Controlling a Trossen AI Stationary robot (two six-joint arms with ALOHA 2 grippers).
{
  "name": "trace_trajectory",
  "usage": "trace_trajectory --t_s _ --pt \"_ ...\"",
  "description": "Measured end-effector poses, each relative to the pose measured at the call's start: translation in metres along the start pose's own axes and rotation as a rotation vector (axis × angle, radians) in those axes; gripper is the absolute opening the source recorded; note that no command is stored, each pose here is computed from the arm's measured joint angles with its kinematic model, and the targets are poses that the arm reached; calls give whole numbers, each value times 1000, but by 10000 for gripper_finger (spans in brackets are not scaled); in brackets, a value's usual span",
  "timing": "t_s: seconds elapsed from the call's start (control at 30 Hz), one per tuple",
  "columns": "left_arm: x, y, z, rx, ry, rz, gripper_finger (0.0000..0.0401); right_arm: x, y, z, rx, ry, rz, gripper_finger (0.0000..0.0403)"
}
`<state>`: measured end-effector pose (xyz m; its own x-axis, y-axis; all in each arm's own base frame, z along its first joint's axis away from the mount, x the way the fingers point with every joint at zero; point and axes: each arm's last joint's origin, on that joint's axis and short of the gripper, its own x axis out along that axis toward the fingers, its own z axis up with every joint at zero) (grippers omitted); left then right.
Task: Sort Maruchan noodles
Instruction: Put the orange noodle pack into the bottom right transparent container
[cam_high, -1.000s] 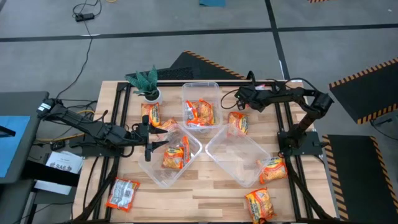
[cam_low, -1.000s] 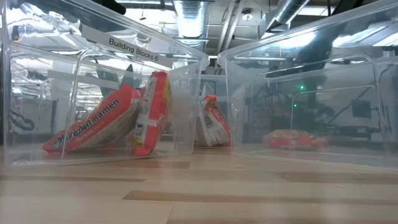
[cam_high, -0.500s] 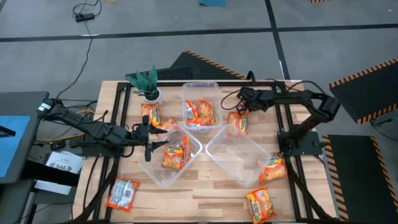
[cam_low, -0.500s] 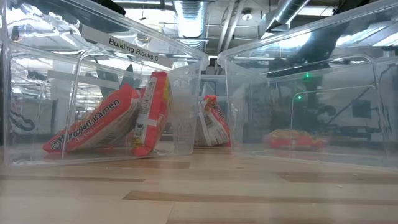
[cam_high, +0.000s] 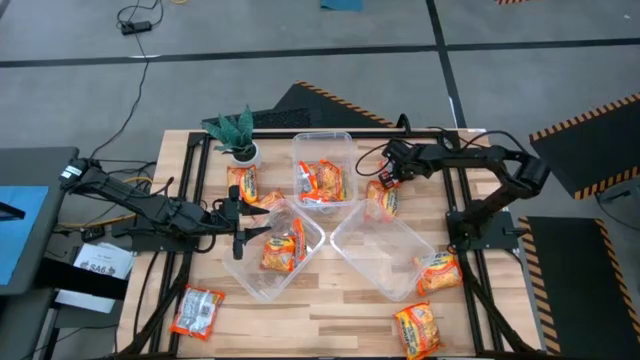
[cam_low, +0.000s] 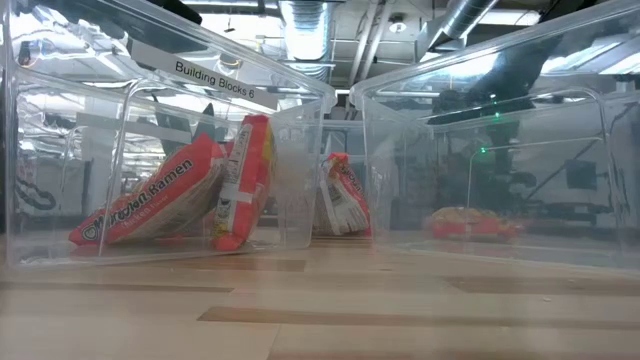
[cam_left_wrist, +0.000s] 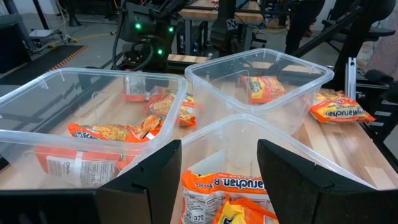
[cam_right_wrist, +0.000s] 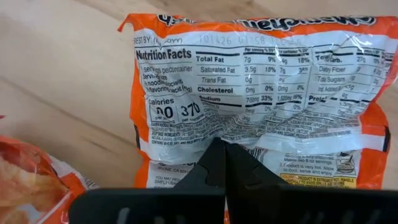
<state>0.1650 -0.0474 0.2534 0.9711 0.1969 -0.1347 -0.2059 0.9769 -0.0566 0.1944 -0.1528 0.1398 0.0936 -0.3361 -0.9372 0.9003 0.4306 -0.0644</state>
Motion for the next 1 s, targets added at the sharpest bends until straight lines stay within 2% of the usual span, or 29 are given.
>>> trace_trajectory --t_s 0.27,1.0 --pt "0 0 0 0 0 0 199 -8 -1 2 7 -50 23 8" --pt "0 0 0 0 0 1 199 -91 -11 7 70 -423 204 6"
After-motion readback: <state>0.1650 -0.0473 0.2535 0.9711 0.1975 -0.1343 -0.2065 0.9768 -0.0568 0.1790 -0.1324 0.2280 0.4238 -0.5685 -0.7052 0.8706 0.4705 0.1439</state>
